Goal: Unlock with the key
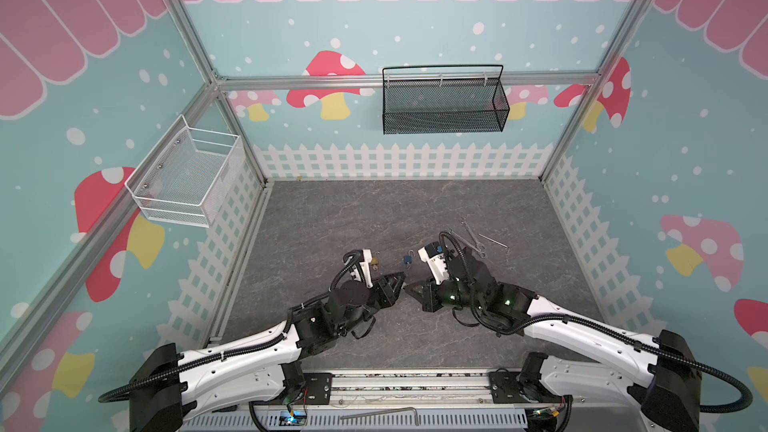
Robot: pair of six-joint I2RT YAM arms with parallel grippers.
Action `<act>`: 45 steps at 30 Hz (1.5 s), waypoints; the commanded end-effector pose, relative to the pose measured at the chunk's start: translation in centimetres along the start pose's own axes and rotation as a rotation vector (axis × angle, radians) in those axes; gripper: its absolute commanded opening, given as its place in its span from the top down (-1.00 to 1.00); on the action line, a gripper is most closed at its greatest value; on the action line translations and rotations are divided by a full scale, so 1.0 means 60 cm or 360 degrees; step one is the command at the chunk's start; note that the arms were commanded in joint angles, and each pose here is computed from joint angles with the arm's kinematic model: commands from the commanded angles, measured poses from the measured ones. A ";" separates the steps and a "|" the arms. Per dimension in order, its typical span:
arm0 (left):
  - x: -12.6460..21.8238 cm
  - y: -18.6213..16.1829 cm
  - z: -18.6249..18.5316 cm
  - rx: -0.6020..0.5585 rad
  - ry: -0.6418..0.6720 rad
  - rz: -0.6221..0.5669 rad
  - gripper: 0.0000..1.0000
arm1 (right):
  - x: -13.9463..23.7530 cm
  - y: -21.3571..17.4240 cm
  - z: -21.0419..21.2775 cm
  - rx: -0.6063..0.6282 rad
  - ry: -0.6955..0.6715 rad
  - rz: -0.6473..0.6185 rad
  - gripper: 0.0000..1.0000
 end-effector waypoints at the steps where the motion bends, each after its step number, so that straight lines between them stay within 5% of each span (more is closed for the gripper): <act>1: 0.000 0.004 -0.012 0.0019 -0.0056 -0.0027 0.55 | 0.008 0.025 0.017 0.0002 0.0058 -0.0071 1.00; 20: 0.000 0.008 -0.008 0.0007 -0.0036 -0.0051 1.00 | 0.014 0.032 0.018 0.0040 0.0055 -0.0107 1.00; 32: 0.028 0.028 -0.105 -0.0300 -0.0395 -0.0053 1.00 | 0.076 0.060 0.041 0.0192 0.0198 -0.0212 0.09; 45: 0.046 0.036 -0.201 -0.0385 -0.0790 0.0026 1.00 | 0.117 0.093 0.081 0.0274 0.0661 -0.0300 0.04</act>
Point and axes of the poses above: each gripper's point midway between its finger pads, its own x axis back along the fingers, its own z axis along the line the jaws close on, y = z × x, the point moved 1 cm from there along x, back along the fingers, and after that the axes turned 8 degrees about x, right-handed, at the moved point
